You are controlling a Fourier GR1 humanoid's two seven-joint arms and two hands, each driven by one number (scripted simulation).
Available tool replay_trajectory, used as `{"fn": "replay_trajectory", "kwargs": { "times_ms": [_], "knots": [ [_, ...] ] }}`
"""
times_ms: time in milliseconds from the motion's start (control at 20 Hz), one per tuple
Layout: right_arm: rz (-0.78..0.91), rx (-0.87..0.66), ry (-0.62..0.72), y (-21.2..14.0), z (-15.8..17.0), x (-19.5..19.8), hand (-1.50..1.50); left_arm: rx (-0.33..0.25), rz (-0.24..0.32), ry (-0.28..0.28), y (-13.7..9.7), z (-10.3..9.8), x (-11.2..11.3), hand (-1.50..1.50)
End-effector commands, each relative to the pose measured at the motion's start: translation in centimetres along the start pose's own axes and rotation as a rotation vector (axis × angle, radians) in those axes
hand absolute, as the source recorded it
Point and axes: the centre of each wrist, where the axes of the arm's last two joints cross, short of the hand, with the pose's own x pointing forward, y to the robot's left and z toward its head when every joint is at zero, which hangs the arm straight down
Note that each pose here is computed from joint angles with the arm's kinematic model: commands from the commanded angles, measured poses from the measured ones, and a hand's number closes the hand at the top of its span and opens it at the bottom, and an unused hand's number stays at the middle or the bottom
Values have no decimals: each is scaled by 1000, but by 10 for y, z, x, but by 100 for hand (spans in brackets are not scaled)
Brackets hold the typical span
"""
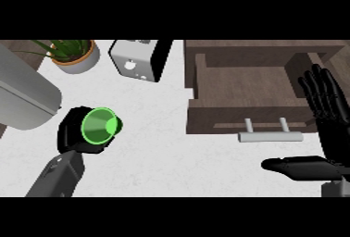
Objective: Pick up the cup, place it into the drawer and close the drawer
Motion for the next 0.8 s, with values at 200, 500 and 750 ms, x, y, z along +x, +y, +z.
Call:
{"fn": "replay_trajectory", "kwargs": {
  "times_ms": [200, 500, 750],
  "knots": [
    [9, -19, 17, -20, 14, 11, -150, -231, 82, -130, -31, -62, 31, 150],
    [19, -31, 21, -17, 31, 2, -150, -301, 8, -196, -108, -104, 56, 150],
    [0, -38, 27, -28, 26, -13, -150, -341, -9, -216, -174, -132, 94, 150]
  ]
}}
